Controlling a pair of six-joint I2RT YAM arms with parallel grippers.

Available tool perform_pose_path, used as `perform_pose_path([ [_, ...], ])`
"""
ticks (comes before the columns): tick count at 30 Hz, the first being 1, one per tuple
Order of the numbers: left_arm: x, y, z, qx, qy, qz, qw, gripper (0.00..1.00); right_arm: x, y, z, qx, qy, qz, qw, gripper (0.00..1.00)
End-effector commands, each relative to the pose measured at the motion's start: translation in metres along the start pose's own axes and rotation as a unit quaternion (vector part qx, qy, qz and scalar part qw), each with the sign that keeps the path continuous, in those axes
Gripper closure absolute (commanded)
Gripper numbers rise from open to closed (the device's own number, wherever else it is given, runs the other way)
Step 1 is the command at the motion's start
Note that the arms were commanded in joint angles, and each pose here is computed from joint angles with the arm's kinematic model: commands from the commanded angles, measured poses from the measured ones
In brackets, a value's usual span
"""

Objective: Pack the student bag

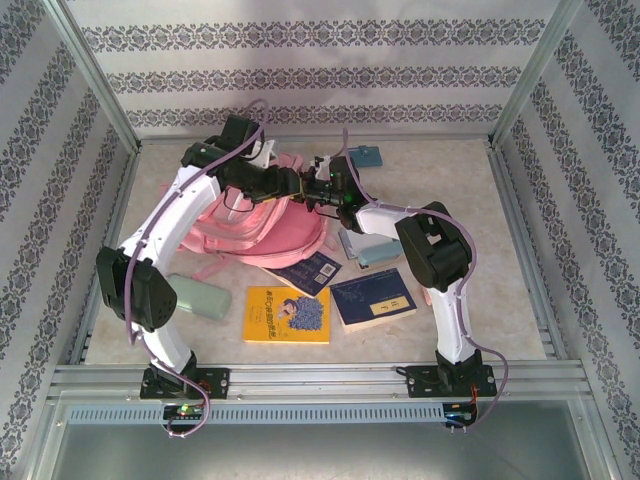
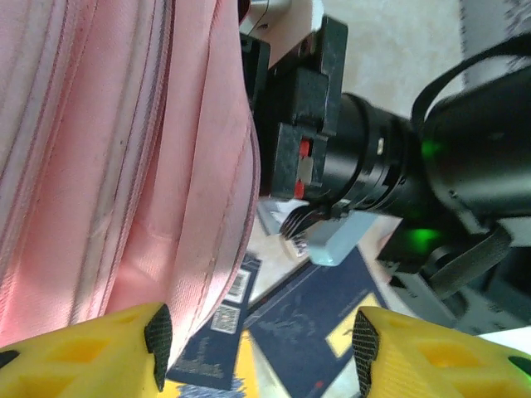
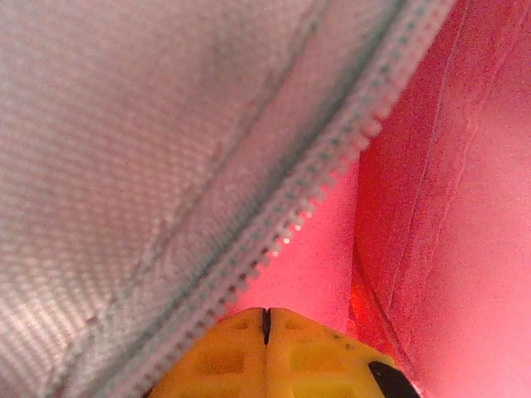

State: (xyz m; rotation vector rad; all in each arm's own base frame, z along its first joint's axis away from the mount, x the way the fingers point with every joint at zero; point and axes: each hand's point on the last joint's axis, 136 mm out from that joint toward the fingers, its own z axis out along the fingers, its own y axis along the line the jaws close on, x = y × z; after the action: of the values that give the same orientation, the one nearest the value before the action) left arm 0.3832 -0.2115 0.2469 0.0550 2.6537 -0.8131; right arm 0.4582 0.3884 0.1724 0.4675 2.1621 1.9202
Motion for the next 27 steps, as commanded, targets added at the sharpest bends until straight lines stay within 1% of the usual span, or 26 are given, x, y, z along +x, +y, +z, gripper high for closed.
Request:
perform_pose_path([
  [1,0.003,0.016,-0.008,-0.084,0.004,0.067,0.994,0.40,0.007,0.047,-0.002,-0.045,0.008,-0.038,0.998,1.00],
  [5,0.003,0.024,-0.003,-0.142,0.005,0.104,0.984,0.39,0.006,0.049,-0.002,-0.046,0.004,-0.038,0.998,1.00],
  [11,0.003,0.019,0.014,-0.195,0.014,0.159,0.968,0.38,0.006,0.050,-0.001,-0.046,0.001,-0.034,0.998,1.00],
  [16,-0.003,0.029,0.017,-0.252,0.002,0.172,0.952,0.41,0.006,0.051,0.001,-0.048,0.001,-0.030,0.998,1.00],
  [20,-0.012,0.038,0.014,-0.289,-0.016,0.182,0.940,0.47,0.007,0.054,0.001,-0.050,0.002,-0.030,0.998,1.00],
  [22,-0.015,0.041,0.014,-0.302,-0.022,0.185,0.935,0.52,0.007,0.054,0.001,-0.051,0.001,-0.029,0.998,1.00],
  [24,-0.019,0.042,0.015,-0.307,-0.027,0.187,0.933,0.59,0.006,0.053,0.001,-0.050,0.000,-0.029,0.998,1.00],
  [27,-0.020,0.042,0.016,-0.308,-0.026,0.193,0.931,0.75,0.006,0.054,0.001,-0.052,0.000,-0.028,0.998,1.00],
])
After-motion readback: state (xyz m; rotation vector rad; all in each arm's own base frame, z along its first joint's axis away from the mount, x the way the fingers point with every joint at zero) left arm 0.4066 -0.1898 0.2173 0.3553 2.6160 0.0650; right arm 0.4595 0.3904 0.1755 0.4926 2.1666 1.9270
